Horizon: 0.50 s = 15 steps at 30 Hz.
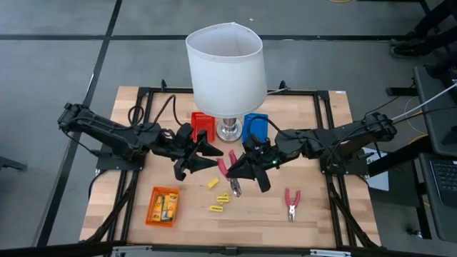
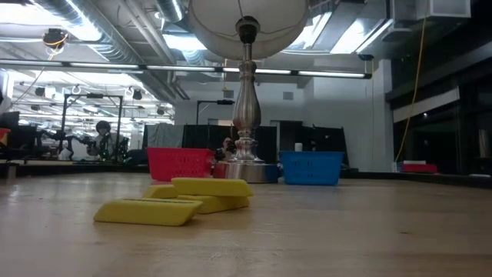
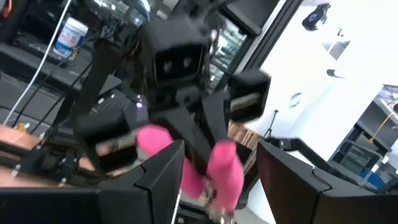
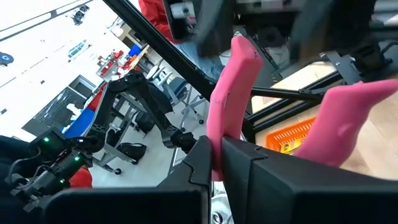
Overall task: Pick & Place School Supplies
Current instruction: Put the pink hole puncher into the red basket
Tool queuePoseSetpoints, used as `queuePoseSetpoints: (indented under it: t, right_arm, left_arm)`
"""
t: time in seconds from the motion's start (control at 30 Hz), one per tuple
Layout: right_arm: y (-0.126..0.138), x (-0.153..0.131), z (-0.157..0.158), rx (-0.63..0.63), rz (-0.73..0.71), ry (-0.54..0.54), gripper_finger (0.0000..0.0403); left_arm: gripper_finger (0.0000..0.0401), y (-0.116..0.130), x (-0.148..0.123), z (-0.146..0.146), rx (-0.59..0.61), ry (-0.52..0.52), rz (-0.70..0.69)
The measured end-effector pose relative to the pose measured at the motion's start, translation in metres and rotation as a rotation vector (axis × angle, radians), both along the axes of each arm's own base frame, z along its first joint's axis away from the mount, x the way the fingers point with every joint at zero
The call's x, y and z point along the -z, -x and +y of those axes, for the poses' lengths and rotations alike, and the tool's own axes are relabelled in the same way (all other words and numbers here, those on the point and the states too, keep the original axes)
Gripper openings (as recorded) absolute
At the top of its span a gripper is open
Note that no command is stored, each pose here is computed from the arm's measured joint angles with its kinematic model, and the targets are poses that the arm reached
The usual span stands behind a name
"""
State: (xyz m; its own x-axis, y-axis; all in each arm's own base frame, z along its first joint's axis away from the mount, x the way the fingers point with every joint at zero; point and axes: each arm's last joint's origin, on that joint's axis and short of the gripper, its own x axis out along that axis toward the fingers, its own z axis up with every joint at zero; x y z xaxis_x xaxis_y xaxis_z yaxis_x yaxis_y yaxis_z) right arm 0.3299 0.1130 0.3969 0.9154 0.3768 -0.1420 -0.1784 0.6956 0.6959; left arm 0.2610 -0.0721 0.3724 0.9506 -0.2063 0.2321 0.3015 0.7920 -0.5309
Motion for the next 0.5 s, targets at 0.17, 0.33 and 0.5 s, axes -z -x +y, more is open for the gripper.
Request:
queuePoseSetpoints:
  t: [0.17, 0.33, 0.5]
  right_arm:
    - [-0.0065, 0.0042, 0.0023, -0.002, -0.009, -0.007, 0.0015]
    - [-0.0091, 0.0041, 0.0030, 0.001, -0.027, -0.013, 0.0015]
    - [-0.0094, 0.0033, 0.0020, 0.009, -0.035, -0.015, 0.0015]
  left_arm:
    - [0.0198, -0.0002, -0.0017, 0.0022, 0.016, -0.002, -0.018]
    - [0.0198, -0.0004, -0.0006, 0.0017, 0.023, -0.006, -0.007]
    - [0.0198, -0.0005, 0.0004, 0.0013, 0.033, -0.010, 0.003]
